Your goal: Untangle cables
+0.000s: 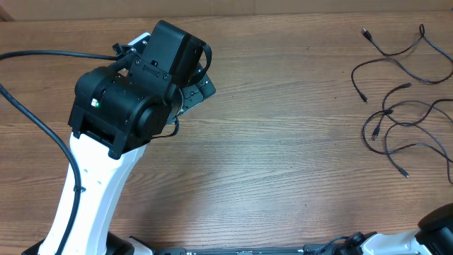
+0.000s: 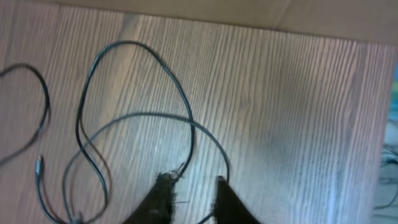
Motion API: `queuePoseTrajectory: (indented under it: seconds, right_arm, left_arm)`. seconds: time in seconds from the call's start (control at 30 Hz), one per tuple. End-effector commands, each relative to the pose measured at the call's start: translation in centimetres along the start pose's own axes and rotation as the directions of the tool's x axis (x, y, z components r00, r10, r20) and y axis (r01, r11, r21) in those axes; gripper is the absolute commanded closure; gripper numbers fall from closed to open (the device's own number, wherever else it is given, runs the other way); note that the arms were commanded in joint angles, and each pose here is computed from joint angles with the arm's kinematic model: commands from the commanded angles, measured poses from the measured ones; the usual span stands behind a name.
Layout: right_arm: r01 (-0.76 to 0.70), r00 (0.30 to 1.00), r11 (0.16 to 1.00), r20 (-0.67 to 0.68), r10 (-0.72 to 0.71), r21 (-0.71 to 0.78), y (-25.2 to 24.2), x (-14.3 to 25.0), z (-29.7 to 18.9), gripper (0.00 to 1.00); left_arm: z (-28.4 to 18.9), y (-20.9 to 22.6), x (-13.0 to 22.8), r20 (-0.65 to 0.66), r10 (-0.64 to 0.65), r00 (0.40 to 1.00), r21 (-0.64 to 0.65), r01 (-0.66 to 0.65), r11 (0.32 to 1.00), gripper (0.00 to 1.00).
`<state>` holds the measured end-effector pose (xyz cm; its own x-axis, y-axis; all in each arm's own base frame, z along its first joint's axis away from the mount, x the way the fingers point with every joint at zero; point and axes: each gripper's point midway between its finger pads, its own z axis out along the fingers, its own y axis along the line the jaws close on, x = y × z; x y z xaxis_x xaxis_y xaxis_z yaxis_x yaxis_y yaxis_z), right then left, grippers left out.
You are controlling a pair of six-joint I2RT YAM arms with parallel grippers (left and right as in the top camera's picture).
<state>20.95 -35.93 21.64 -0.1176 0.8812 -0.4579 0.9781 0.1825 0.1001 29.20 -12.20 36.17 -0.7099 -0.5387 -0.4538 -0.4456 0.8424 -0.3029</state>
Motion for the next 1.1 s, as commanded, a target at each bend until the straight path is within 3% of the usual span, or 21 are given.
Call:
queuePoseTrajectory:
  seconds: [0.0, 0.13, 0.23, 0.5, 0.73, 0.93, 1.07]
  right_arm:
    - [-0.010, 1.000, 1.000, 0.011, 0.010, 0.002, -0.1, -0.4, 0.3, 0.61]
    - [-0.009, 1.000, 0.995, -0.002, 0.009, -0.095, 1.7, -0.3, 0.2, 0.20]
    - [0.017, 1.000, 0.981, -0.022, -0.022, -0.192, 3.4, 0.0, 0.0, 0.01]
    - [0.255, 0.956, 0.835, -0.004, -0.295, -0.488, 10.3, 2.9, -2.2, 0.00]
    - [0.396, 0.882, 0.718, 0.020, -0.471, -0.572, 16.2, 7.8, -4.0, 0.00]
    - [0.505, 0.779, 0.572, 0.056, -0.625, -0.646, 22.0, 14.4, -6.8, 0.00]
    - [0.575, 0.671, 0.428, 0.102, -0.734, -0.697, 25.6, 20.6, -9.6, 0.00]
  left_arm:
    - [-0.2, 0.2, -0.3, 0.020, 0.018, 1.000, -0.008, -0.018, 1.000, 0.00]
    - [-0.2, 0.2, -0.3, 0.020, 0.018, 1.000, -0.008, -0.018, 1.000, 0.00]
    - [-0.2, 0.2, -0.3, 0.020, 0.018, 1.000, -0.008, -0.018, 1.000, 0.00]
    - [-0.2, 0.2, -0.3, 0.020, 0.018, 1.000, -0.008, -0.018, 1.000, 0.00]
    - [-0.2, 0.2, -0.3, 0.020, 0.018, 1.000, -0.008, -0.018, 1.000, 0.00]
    - [-0.2, 0.2, -0.3, 0.020, 0.018, 1.000, -0.008, -0.018, 1.000, 0.00]
    - [-0.2, 0.2, -0.3, 0.020, 0.018, 1.000, -0.008, -0.018, 1.000, 0.00]
